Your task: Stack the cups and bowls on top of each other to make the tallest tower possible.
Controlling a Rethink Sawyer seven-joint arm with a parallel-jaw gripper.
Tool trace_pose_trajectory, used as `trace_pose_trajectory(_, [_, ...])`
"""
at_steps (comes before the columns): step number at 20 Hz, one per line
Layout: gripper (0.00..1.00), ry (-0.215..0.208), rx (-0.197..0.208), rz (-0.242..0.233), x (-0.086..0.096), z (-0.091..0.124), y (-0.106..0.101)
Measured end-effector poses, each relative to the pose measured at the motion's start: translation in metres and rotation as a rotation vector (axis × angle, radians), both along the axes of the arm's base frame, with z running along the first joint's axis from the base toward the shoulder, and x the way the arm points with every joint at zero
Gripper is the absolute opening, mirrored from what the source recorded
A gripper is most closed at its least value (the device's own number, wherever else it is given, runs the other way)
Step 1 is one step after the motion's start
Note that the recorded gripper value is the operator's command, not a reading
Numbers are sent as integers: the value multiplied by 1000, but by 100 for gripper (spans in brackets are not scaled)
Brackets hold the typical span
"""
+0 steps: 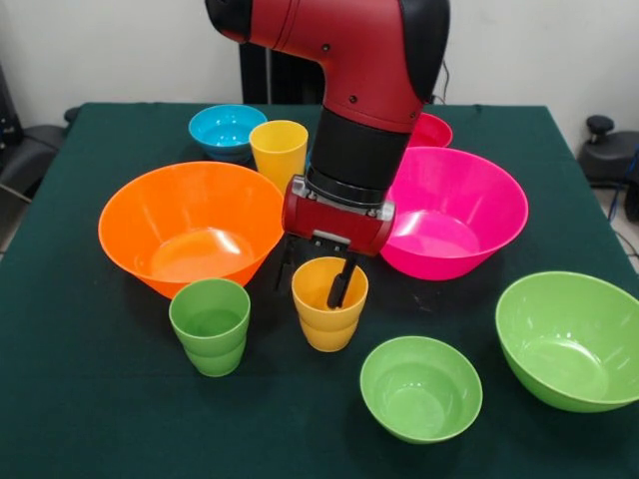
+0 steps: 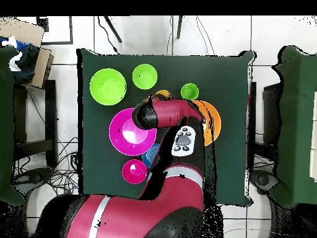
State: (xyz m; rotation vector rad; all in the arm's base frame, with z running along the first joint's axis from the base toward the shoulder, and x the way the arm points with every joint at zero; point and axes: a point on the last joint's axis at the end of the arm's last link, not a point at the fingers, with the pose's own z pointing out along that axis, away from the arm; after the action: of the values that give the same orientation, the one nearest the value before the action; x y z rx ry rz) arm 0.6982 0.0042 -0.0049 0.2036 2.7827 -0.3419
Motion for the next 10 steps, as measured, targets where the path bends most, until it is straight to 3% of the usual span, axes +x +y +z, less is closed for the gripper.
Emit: trace_pose_trajectory(10, [100, -10, -1, 0, 3, 6, 0])
